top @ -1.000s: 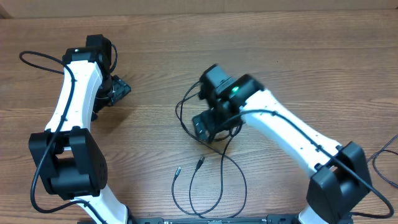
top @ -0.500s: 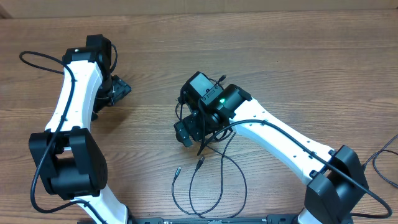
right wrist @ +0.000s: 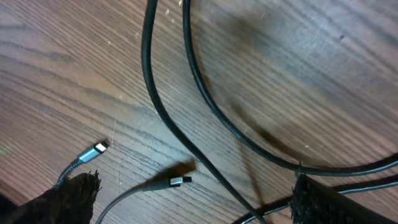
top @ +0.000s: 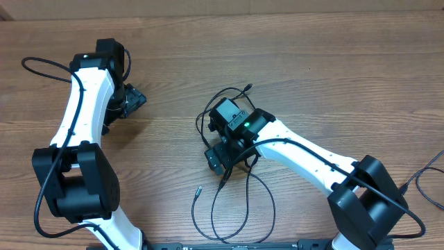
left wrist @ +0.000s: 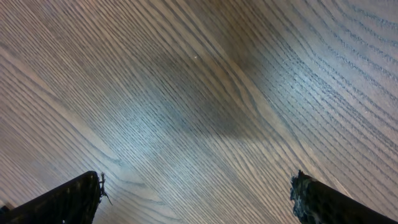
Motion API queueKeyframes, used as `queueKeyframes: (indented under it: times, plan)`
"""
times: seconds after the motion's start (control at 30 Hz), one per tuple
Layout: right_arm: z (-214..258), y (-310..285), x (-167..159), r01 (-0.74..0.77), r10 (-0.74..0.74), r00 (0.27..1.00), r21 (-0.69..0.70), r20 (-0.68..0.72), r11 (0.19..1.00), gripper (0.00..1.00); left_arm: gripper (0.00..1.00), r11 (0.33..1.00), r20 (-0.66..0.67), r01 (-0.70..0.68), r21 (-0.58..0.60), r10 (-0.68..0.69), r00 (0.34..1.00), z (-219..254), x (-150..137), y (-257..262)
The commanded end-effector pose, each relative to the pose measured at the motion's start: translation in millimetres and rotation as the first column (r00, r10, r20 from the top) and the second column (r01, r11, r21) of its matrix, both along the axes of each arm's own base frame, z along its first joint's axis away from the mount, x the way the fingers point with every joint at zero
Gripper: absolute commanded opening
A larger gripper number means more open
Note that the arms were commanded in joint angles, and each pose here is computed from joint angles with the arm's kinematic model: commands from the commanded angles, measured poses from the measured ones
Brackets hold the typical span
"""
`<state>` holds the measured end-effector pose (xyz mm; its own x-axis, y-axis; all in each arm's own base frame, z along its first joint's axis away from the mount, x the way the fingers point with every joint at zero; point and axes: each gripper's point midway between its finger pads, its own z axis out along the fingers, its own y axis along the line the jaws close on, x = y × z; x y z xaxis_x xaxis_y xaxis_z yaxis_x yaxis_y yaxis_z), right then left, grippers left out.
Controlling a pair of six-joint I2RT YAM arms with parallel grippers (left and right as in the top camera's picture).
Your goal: Untangle cables
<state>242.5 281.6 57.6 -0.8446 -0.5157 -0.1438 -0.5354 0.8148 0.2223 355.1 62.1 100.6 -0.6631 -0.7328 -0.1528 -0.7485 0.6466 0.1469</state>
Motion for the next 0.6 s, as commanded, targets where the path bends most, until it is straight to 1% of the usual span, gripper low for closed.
queueKeyframes:
  times: [0.0,0.13,0.27,0.37,0.4,0.5,0.57]
  plan:
    - [-9.5,2.1,-4.6,-0.013,0.013,1.000,-0.003,-0.002,1.000,1.00,0.99,1.000,0.003,0.018,-0.001,-0.018,1.000,2.5,1.1,-0.1]
    - [-22.9,3.9,-2.8,-0.013,0.012,1.000,0.021,0.021,1.000,1.00,0.99,1.000,0.003,0.019,-0.001,-0.019,1.000,2.5,1.2,-0.2]
    - [-25.8,4.9,-1.8,0.005,-0.006,1.000,0.027,0.022,1.000,1.00,1.00,1.000,0.003,0.018,-0.001,-0.018,1.000,2.5,1.2,-0.2]
    - [-27.8,4.4,1.6,0.008,-0.009,0.999,0.024,0.042,1.000,0.93,1.00,1.000,0.003,0.018,-0.001,-0.018,1.000,2.5,1.2,-0.1]
    - [-32.0,1.3,4.3,0.014,-0.014,0.998,0.011,0.062,1.000,0.89,0.99,1.000,0.003,0.018,-0.001,-0.018,1.000,2.5,1.2,-0.1]
    - [-37.8,-0.8,1.3,0.013,-0.014,0.998,0.011,0.057,1.000,0.77,1.00,1.000,0.003,0.022,-0.001,-0.022,1.000,2.5,1.4,-1.4]
    - [-41.2,-3.6,-1.5,0.013,-0.013,0.999,0.002,0.049,1.000,0.77,1.00,1.000,0.003,0.022,-0.001,-0.022,1.000,2.5,1.4,-1.5]
